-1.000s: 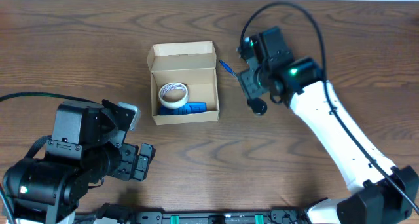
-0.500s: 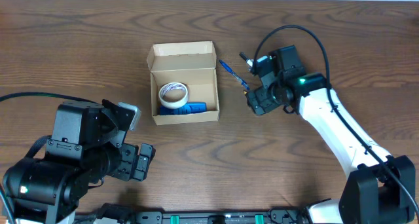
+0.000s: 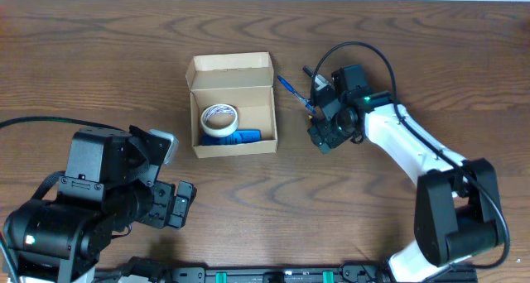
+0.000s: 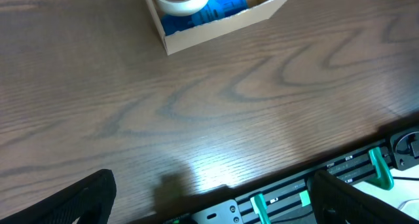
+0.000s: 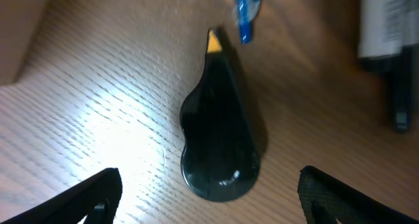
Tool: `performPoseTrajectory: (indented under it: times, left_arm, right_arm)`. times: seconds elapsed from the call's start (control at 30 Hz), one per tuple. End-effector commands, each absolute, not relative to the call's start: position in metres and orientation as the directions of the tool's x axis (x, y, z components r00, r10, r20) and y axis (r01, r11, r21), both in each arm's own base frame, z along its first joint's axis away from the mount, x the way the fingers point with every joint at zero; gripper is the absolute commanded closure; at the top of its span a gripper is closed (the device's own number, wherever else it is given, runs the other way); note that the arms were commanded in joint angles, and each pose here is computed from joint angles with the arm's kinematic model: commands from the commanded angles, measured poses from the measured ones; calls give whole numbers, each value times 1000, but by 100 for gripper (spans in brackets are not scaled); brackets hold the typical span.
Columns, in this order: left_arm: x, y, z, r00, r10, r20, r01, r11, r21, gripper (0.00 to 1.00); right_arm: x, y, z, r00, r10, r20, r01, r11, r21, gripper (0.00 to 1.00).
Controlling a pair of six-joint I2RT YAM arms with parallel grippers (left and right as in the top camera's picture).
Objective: Pack container
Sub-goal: 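Lower the right gripper onto the black yellow-tipped tape cutter and grasp it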
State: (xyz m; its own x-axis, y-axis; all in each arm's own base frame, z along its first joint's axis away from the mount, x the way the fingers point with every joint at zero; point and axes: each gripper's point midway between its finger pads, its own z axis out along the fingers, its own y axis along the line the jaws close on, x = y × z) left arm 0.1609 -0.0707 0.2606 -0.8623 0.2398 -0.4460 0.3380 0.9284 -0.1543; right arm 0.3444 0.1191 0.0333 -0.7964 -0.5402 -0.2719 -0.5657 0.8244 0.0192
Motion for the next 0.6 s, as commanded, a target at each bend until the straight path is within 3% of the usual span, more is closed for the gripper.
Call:
performPoseTrajectory:
  times: [0.0, 0.57]
  left_arm:
    - [161, -71, 266, -850, 253, -461, 356, 922, -150, 5]
    - [161, -71, 266, -850, 253, -461, 356, 922, -150, 5]
  right_arm:
    - [340, 115, 19, -796, -558, -233, -577, 816, 18, 13]
    - [355, 115, 5, -783, -572, -246, -583, 812, -31, 16]
